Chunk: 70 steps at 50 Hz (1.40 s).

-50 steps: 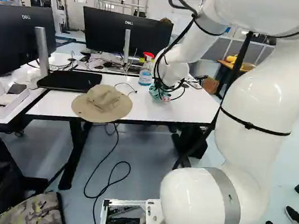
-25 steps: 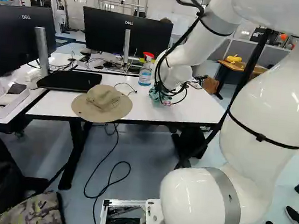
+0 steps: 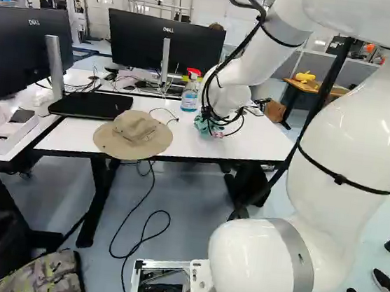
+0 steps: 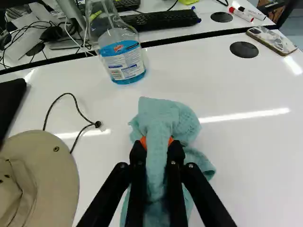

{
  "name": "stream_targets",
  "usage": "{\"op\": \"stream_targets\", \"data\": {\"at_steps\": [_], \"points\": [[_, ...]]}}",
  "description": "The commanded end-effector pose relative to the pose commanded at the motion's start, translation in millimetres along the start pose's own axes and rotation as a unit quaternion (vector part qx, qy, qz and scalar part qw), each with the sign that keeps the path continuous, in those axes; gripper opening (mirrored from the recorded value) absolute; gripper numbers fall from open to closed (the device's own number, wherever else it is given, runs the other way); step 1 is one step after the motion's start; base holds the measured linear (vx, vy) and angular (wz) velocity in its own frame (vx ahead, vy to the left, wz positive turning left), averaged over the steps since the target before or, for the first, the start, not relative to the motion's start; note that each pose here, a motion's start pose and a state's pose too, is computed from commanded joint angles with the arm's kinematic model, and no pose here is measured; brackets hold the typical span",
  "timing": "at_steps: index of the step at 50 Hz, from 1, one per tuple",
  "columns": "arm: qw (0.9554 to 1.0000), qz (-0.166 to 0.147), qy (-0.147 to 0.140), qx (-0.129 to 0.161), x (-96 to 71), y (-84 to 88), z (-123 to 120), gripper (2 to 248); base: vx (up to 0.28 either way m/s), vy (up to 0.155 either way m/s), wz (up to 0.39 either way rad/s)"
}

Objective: Clean the table with the green towel

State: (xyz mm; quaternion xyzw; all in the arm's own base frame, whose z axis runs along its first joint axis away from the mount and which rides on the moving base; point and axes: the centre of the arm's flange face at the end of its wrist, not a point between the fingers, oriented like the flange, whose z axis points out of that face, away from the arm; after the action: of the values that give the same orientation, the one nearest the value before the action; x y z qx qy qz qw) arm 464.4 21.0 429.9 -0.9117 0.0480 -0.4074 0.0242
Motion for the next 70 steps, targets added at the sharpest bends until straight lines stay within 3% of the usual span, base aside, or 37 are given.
{"op": "stream_targets", "data": {"at_steps": [22,68,70], "points": [[1.0000,0.002,0.000,-0.002,-2.6,3.4,-3.3,49,0.000,0.000,0.000],[0.9992,0.026,0.001,-0.029,-18.1,37.2,-24.2,49,0.000,0.000,0.000],[0.9992,0.026,0.002,-0.029,-18.0,37.6,-24.2,61,0.000,0.000,0.000]]}}
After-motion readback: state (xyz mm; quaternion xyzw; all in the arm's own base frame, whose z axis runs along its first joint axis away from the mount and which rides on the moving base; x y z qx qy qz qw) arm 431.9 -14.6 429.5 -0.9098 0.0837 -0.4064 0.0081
